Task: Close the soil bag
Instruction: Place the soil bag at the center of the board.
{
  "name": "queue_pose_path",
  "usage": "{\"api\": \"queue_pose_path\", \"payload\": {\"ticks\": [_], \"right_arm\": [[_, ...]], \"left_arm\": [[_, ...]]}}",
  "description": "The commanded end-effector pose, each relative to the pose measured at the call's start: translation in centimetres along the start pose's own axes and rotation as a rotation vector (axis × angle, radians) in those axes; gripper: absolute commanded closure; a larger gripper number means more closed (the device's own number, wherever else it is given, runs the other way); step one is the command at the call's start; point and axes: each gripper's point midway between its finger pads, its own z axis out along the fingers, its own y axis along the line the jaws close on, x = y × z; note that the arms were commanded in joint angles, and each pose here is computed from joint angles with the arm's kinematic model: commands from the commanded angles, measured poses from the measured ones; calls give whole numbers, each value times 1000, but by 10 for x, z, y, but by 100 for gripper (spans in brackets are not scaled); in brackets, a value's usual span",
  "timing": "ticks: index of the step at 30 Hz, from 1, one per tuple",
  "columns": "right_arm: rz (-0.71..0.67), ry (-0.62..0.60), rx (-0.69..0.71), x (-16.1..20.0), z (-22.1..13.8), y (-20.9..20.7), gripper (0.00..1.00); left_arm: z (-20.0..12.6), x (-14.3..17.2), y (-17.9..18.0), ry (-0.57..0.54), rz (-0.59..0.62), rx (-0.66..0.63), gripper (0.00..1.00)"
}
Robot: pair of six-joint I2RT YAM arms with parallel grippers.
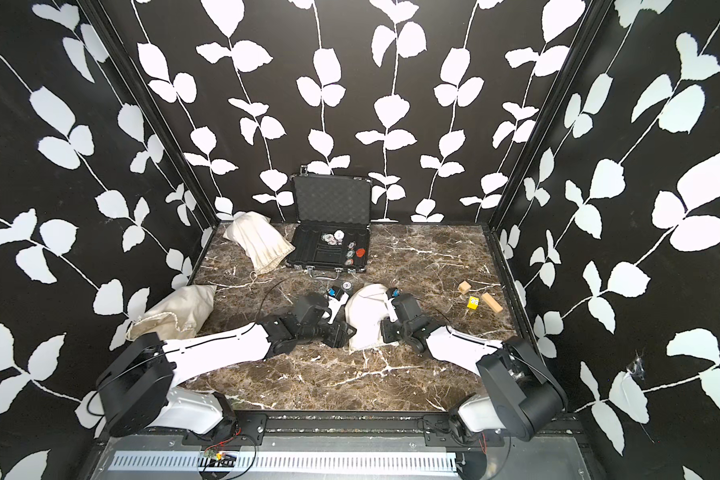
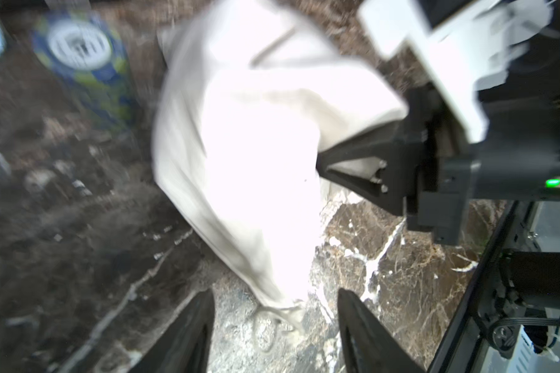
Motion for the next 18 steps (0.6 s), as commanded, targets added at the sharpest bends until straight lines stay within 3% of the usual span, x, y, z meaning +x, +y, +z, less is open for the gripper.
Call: {"api": "queue_pose_path", "payload": {"ticks": [1,6,18], "right_arm": [[-9,-49,9,-14,3,5,83],[-11,-52,18,-14,3,4,82],[-25,-57,60,-17,4,-1,81]], "left_arm": [[12,6,-6,20,-71,44,43],[27,18,7,42,-112,-1,51],[6,23,14,-1,-137,-26,74]]}}
